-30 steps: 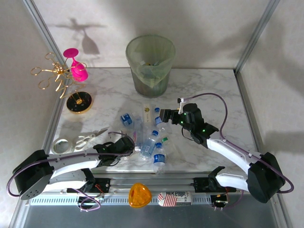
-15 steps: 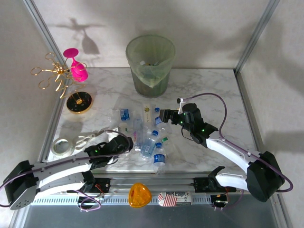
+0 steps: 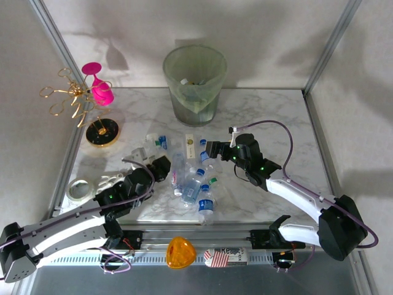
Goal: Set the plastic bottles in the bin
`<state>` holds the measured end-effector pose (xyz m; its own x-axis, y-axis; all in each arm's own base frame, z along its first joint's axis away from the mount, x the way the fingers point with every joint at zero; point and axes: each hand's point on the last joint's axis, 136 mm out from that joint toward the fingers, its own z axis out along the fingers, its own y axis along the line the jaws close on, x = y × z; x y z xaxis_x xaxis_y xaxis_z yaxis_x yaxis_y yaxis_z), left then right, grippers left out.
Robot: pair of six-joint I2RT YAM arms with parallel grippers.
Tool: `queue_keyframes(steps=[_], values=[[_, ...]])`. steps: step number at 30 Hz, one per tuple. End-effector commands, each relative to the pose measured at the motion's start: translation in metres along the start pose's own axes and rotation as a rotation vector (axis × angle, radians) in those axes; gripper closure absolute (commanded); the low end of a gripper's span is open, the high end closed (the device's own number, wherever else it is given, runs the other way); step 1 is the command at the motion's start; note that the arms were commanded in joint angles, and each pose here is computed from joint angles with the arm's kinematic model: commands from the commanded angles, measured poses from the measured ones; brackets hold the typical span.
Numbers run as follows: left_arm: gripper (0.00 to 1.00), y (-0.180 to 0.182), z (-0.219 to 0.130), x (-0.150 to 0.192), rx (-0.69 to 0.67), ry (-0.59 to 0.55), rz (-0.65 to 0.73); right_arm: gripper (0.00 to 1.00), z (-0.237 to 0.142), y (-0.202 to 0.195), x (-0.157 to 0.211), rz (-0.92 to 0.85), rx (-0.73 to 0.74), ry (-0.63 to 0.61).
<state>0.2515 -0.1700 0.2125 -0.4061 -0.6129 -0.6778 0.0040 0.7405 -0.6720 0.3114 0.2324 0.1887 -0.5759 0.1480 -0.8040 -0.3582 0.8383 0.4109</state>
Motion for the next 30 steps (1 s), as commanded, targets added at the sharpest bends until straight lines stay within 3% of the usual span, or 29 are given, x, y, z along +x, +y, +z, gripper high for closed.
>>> queue_keyframes(steps=[1,5,15,22,30], values=[[0.62,-0.061,-0.003,-0.055,0.113,-0.168,0.015,0.01,0.000,0.002,0.000,0.013,-0.009,-0.017],[0.62,-0.112,0.016,-0.086,0.164,-0.212,0.101,0.01,-0.004,0.003,-0.001,0.020,-0.017,-0.023],[0.62,-0.200,0.109,-0.114,0.264,-0.116,0.269,0.01,-0.019,-0.001,-0.004,0.038,-0.007,-0.055],[0.61,-0.217,0.176,-0.132,0.212,-0.100,0.352,0.01,-0.027,-0.004,-0.003,0.045,0.003,-0.064],[0.60,-0.203,0.247,-0.138,0.067,-0.063,0.422,0.01,-0.033,-0.007,0.004,0.044,0.006,-0.048]])
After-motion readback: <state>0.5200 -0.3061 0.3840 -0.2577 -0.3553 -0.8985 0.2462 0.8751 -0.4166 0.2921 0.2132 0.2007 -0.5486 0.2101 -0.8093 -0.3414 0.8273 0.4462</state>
